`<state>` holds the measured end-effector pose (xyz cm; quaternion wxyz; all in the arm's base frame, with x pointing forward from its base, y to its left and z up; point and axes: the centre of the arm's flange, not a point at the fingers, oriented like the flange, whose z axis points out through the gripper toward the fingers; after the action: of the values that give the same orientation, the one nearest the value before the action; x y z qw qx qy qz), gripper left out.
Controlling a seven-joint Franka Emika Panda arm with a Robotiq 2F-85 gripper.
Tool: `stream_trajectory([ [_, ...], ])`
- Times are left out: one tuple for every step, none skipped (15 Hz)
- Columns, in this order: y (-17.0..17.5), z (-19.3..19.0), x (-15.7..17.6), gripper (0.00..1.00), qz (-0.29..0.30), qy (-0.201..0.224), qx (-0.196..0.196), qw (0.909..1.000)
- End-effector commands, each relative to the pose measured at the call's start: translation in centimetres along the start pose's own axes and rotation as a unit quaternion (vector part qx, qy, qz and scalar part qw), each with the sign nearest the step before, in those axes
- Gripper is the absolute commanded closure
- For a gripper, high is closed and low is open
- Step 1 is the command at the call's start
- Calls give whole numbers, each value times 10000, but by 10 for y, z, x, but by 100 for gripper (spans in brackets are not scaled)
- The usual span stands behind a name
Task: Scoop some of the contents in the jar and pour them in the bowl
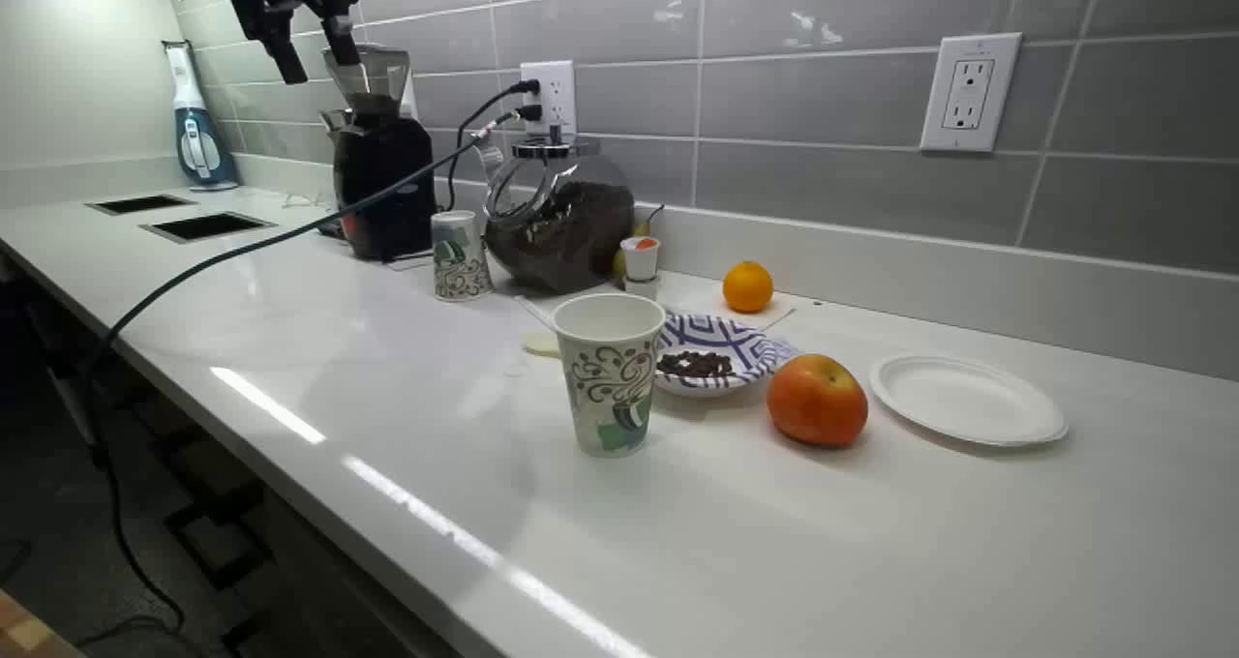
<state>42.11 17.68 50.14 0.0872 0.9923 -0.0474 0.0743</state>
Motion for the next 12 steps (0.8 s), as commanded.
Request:
stream_trajectory([
  [0,0,0,0,0,0,0,10000],
  [0,0,0,0,0,0,0,10000],
  [0,0,0,0,0,0,0,10000],
  [0,0,0,0,0,0,0,10000],
  [0,0,0,0,0,0,0,10000],
  [1,2,5,0,69,119,31,9999],
  [2,2,12,0,290,135,269,9991],
  [5,3,19,0,517,111,552,9971],
  [10,6,29,0,752,113,728,9944],
  [16,9,36,0,950,79,876,9916],
  [27,16,45,0,1151,41,1024,9881],
  [35,23,54,0,1360,0,1156,9839],
])
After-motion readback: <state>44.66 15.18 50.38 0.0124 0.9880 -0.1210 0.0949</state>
